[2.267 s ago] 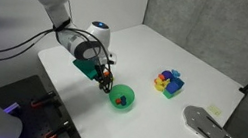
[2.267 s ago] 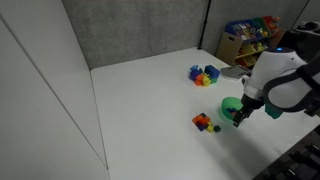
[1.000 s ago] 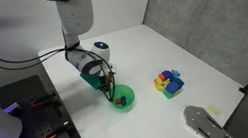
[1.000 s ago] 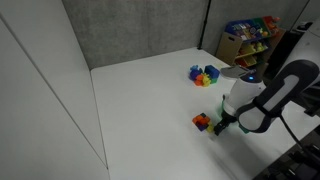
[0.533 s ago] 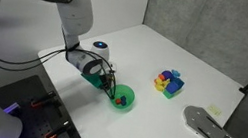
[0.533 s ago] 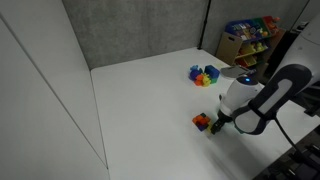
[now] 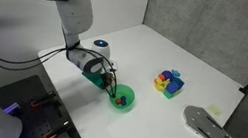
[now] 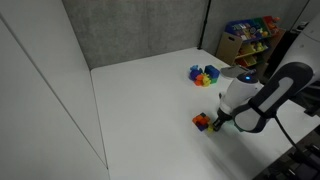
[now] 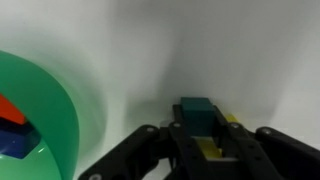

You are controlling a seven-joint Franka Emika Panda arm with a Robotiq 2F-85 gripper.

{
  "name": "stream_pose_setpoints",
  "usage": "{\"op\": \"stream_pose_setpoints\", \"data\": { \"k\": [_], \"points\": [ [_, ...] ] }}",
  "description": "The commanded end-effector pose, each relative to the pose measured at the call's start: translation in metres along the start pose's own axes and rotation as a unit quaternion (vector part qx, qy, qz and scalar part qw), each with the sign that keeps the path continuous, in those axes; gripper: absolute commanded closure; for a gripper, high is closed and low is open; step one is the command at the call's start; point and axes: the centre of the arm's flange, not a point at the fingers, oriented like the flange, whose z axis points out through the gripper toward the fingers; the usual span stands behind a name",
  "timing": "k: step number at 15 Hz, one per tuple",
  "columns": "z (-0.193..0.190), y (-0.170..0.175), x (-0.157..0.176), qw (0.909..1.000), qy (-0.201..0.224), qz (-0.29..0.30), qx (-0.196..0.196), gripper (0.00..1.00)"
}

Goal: Put the small green block in the green bowl

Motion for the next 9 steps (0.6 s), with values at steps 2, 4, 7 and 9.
{"op": "stream_pose_setpoints", "data": {
  "k": [2,4,7,9],
  "points": [
    [-0.041,0.014,0.01,0.9997,-0.005,0.02,-0.012,0.9],
    [-0.059,0.023,0.017,0.9995,-0.004,0.027,-0.014,0.9],
    [-0.089,0.039,0.027,0.9991,-0.003,0.042,-0.01,0.9],
    [-0.105,0.052,0.031,0.9985,-0.003,0.054,-0.011,0.9]
  ]
}}
